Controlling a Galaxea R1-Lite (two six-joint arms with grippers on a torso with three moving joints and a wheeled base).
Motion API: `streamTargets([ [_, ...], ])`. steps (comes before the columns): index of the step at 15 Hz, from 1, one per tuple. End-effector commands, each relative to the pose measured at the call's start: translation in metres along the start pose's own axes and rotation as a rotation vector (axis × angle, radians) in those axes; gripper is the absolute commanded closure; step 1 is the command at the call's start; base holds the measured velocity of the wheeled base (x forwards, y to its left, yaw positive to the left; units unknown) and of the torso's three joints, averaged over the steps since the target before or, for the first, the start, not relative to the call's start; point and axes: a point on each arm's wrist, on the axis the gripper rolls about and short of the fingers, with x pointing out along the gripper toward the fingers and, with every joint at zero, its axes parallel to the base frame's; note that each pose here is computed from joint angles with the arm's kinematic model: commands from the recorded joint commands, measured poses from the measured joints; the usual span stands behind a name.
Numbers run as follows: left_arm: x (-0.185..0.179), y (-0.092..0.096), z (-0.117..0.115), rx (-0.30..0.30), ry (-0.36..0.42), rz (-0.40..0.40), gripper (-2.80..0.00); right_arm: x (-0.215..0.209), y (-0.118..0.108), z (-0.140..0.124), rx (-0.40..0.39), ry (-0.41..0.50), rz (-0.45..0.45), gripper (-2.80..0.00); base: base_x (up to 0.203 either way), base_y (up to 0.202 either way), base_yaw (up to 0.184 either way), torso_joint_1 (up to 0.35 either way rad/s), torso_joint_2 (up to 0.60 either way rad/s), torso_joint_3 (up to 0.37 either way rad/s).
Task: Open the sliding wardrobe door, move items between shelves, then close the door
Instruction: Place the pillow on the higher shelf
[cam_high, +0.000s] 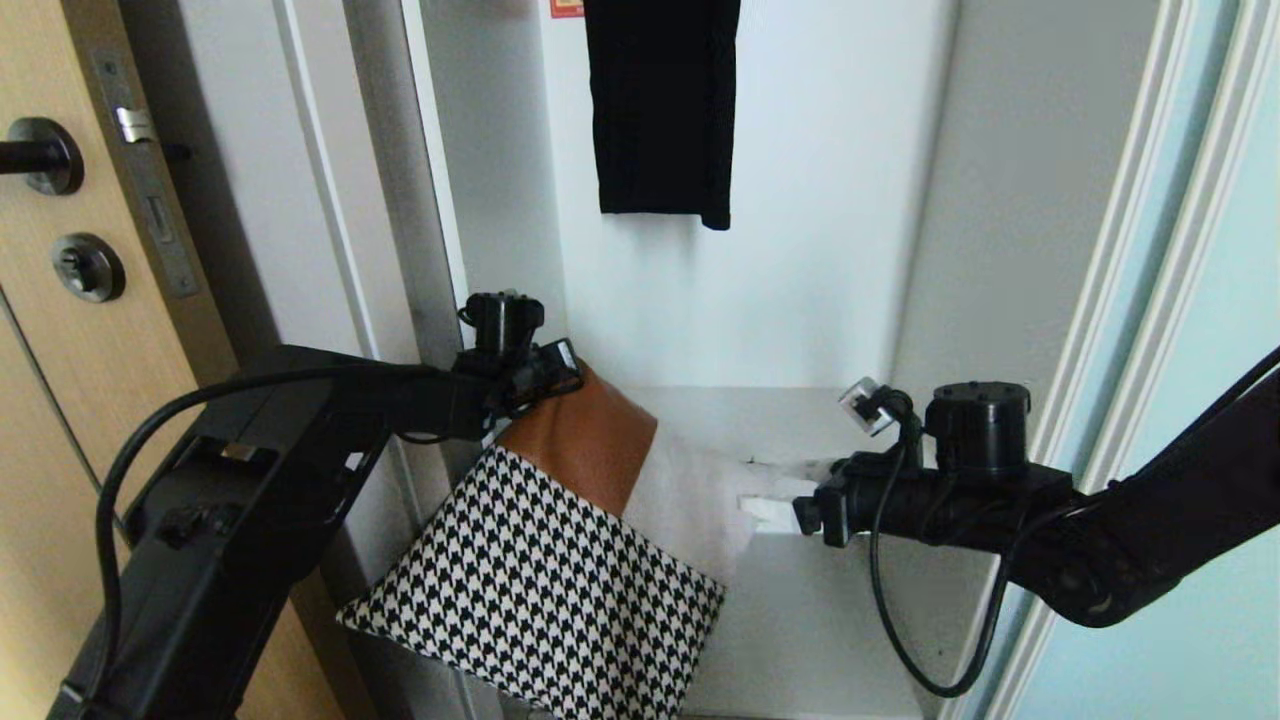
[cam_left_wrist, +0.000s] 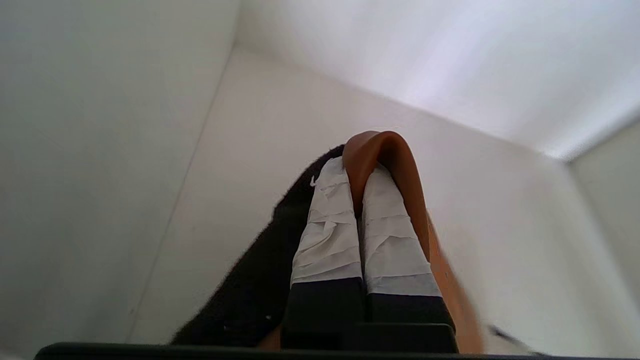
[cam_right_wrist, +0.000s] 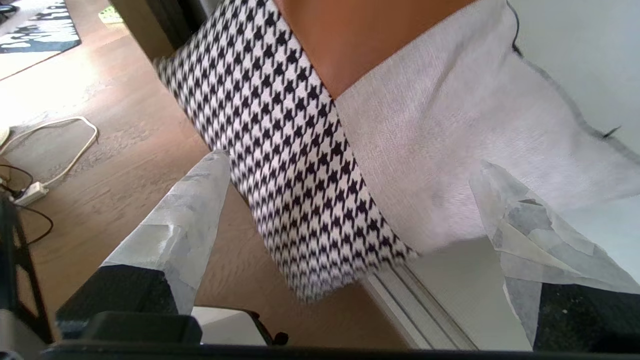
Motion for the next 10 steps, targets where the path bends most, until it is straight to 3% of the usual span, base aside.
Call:
streamTargets([
  [1,0.003,0.002,-0.006,-0.002,0.01,0.002,0.0,0.009,-0.009,-0.013,0.024,0.021,-0.001,-2.8,0.0,0.0,0.0,0.0,0.0,0.0],
  [6,0.005,0.014,-0.002,-0.008,-0.003,0.02,0.0,0.032,-0.03,-0.035,0.132,0.058,-0.016,-2.8,0.0,0.0,0.0,0.0,0.0,0.0],
  [10,0.004,0.015,0.004,-0.013,-0.021,0.017,0.0,0.063,-0.055,-0.062,0.169,0.09,-0.064,-2.8,0.0,0.0,0.0,0.0,0.0,0.0],
])
